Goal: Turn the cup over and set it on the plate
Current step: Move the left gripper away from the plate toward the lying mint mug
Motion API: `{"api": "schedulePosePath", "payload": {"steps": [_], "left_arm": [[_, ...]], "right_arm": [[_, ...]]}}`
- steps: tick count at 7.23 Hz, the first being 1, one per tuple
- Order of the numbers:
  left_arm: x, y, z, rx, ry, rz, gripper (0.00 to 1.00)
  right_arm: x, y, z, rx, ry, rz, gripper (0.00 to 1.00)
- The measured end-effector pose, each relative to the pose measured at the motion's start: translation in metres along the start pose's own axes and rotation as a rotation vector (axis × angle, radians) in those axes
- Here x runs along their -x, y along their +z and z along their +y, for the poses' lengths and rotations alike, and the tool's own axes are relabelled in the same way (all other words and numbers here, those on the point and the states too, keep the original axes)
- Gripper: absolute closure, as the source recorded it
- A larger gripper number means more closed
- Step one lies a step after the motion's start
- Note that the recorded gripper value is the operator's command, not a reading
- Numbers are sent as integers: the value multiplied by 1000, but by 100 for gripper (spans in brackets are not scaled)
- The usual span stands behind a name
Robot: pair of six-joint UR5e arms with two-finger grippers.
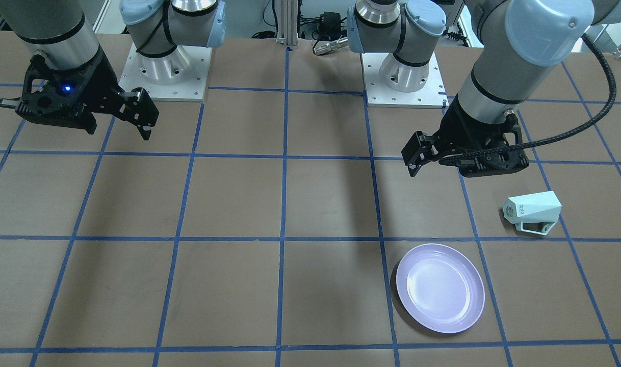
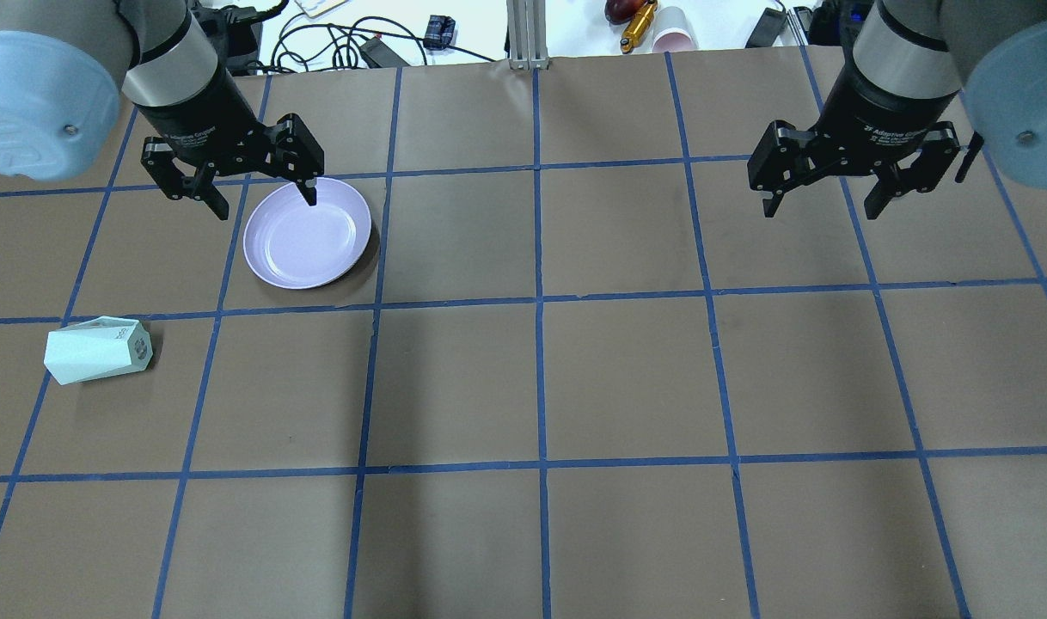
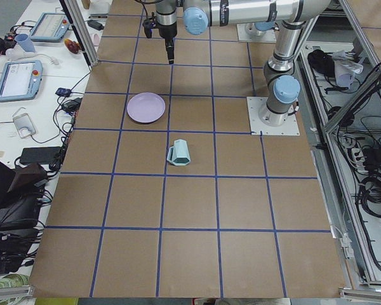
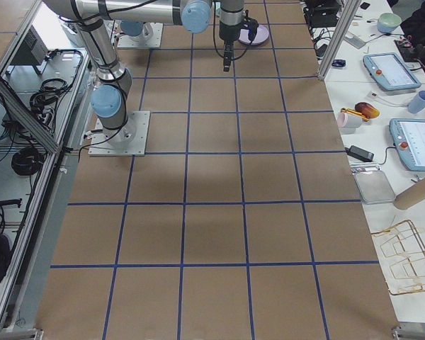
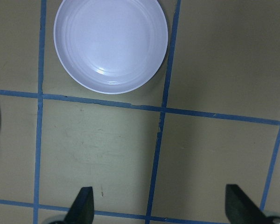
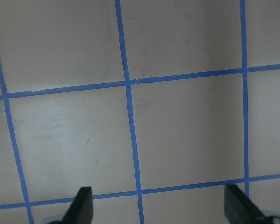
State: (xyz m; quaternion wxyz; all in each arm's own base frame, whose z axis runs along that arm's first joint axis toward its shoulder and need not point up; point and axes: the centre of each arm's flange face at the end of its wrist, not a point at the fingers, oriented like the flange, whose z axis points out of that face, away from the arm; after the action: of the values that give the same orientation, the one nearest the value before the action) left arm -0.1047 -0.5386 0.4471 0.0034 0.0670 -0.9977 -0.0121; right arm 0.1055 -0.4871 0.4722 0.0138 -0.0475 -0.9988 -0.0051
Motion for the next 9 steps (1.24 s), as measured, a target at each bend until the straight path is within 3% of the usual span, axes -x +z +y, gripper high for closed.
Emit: {"api": "schedulePosePath", "payload": {"steps": [9], "left_arm": [[5,-11,8,-17,-2,3,0]], "right_arm": [[0,0,0,1,0,0,0]]}}
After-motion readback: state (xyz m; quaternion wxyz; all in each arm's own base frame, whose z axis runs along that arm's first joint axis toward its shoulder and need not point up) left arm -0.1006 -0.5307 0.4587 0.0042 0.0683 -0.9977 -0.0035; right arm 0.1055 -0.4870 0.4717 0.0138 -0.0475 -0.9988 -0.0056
